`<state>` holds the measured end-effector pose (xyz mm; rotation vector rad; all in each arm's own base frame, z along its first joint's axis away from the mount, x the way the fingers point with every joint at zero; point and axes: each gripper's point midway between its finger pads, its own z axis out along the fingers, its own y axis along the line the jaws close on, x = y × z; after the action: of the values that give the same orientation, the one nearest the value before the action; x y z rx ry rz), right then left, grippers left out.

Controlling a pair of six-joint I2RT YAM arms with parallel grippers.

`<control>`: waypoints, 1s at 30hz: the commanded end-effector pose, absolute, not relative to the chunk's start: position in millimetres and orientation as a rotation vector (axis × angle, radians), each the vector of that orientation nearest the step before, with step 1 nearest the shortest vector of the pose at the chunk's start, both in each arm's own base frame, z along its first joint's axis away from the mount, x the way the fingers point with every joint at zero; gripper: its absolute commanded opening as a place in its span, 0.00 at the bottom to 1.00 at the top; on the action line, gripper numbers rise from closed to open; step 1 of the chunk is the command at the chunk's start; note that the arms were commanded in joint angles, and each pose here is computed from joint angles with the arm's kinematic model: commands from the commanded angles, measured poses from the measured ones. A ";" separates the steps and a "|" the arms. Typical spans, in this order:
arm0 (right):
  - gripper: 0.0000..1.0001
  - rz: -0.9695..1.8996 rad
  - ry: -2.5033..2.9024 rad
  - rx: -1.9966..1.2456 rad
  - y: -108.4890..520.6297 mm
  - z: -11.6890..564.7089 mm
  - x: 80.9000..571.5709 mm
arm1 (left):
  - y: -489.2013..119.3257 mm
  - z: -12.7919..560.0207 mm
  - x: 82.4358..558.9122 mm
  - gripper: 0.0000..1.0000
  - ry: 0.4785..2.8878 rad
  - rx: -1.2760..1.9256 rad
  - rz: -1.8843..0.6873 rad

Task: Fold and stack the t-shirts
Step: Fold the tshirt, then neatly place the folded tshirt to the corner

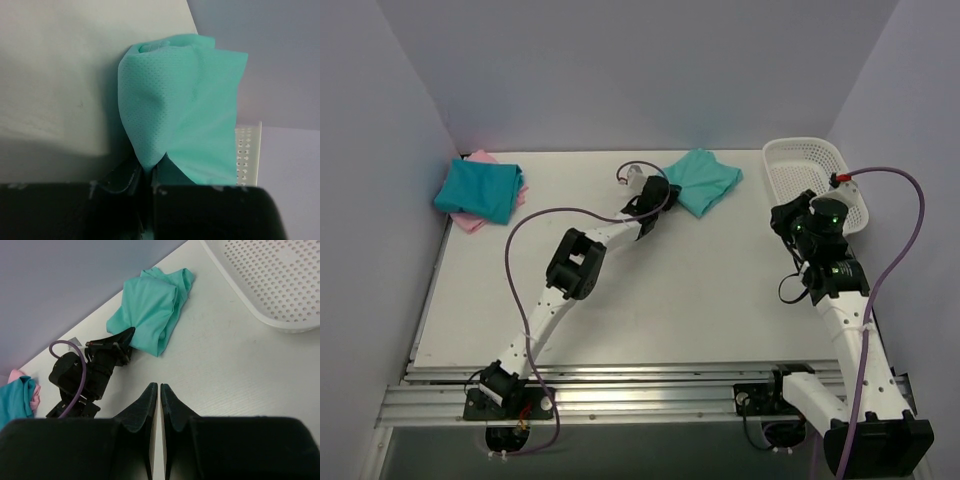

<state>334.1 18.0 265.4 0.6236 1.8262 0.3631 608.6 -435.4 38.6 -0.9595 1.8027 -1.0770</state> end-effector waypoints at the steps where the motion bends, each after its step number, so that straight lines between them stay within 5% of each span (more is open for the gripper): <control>1: 0.04 0.337 1.793 0.608 12.0 271.8 333.0 | -410.2 41.4 620.1 0.02 1.872 -0.890 -0.983; 21: 0.02 0.501 1.810 0.522 39.9 267.0 325.4 | -185.6 120.9 673.4 0.02 2.125 -0.191 -0.817; 30: 0.02 0.549 1.828 0.494 48.9 260.5 321.9 | -82.9 176.4 673.6 0.02 2.088 -0.193 -0.642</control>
<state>322.7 44.2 253.0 0.5265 1.8594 0.5095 679.7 -122.0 110.9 -0.2560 2.1551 -0.7051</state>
